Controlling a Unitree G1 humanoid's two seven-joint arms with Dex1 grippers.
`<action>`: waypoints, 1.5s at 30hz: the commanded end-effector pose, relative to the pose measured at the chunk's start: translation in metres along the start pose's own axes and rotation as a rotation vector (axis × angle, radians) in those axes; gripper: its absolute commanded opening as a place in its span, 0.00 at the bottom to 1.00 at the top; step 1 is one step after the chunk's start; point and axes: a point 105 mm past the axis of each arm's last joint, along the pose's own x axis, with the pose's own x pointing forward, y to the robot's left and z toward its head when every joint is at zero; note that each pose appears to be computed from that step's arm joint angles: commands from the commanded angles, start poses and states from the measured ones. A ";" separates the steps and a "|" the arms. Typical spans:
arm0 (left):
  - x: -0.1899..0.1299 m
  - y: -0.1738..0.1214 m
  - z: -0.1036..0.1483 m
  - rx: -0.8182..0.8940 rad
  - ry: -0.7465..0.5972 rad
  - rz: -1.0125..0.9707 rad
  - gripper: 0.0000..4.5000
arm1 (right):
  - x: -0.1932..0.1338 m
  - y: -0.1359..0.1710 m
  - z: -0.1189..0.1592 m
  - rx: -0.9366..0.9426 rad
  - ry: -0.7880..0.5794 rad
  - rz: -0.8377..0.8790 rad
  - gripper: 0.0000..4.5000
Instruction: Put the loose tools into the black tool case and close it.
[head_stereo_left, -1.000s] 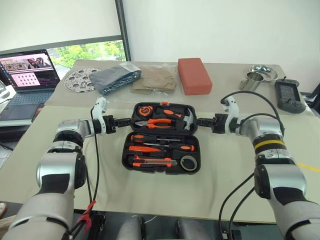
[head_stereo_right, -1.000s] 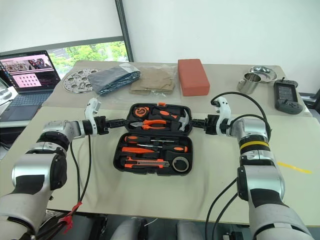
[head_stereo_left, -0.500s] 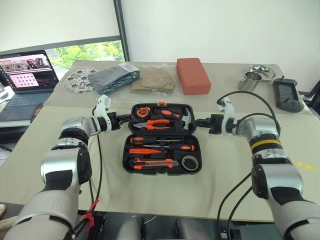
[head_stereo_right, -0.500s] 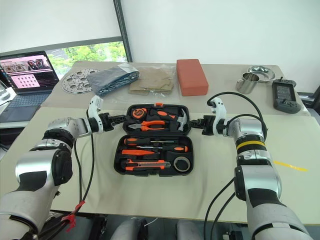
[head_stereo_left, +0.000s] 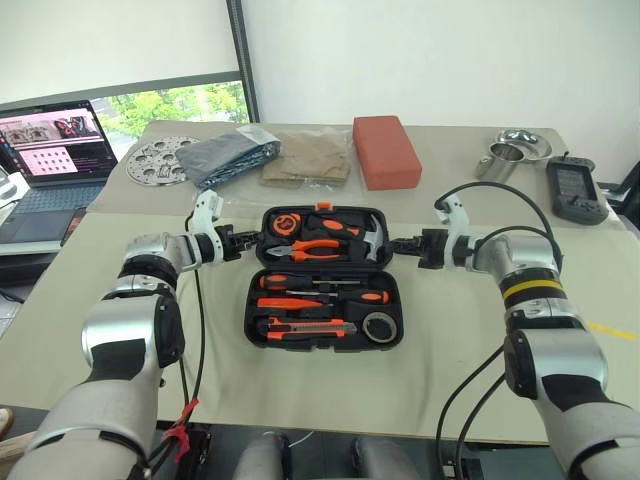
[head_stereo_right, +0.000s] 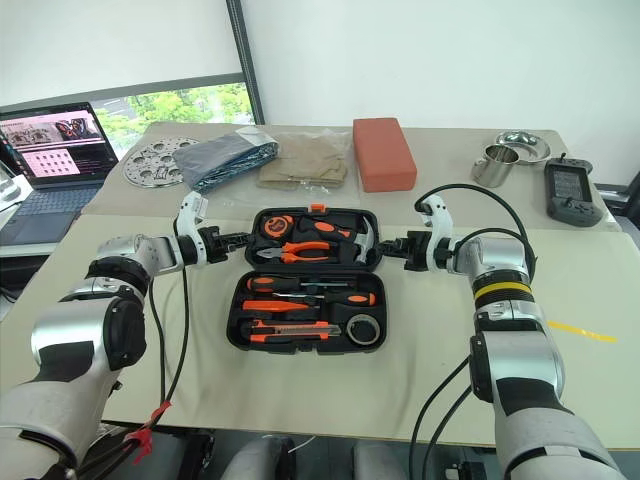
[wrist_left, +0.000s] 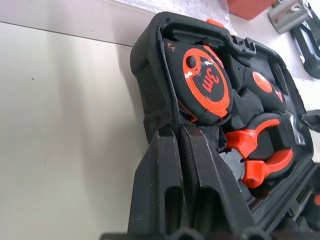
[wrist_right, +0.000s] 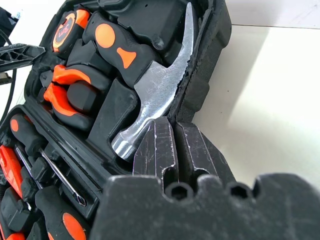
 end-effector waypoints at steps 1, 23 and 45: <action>0.002 -0.012 0.006 0.049 -0.003 -0.074 0.01 | -0.002 0.014 0.025 -0.114 -0.119 0.063 0.00; -0.025 -0.044 0.070 0.891 -0.385 -0.105 0.01 | -0.036 0.036 0.051 -0.591 -0.556 0.141 0.00; -0.061 -0.028 0.006 1.756 -0.323 0.020 0.00 | -0.052 0.021 -0.018 -1.181 -0.403 0.075 0.21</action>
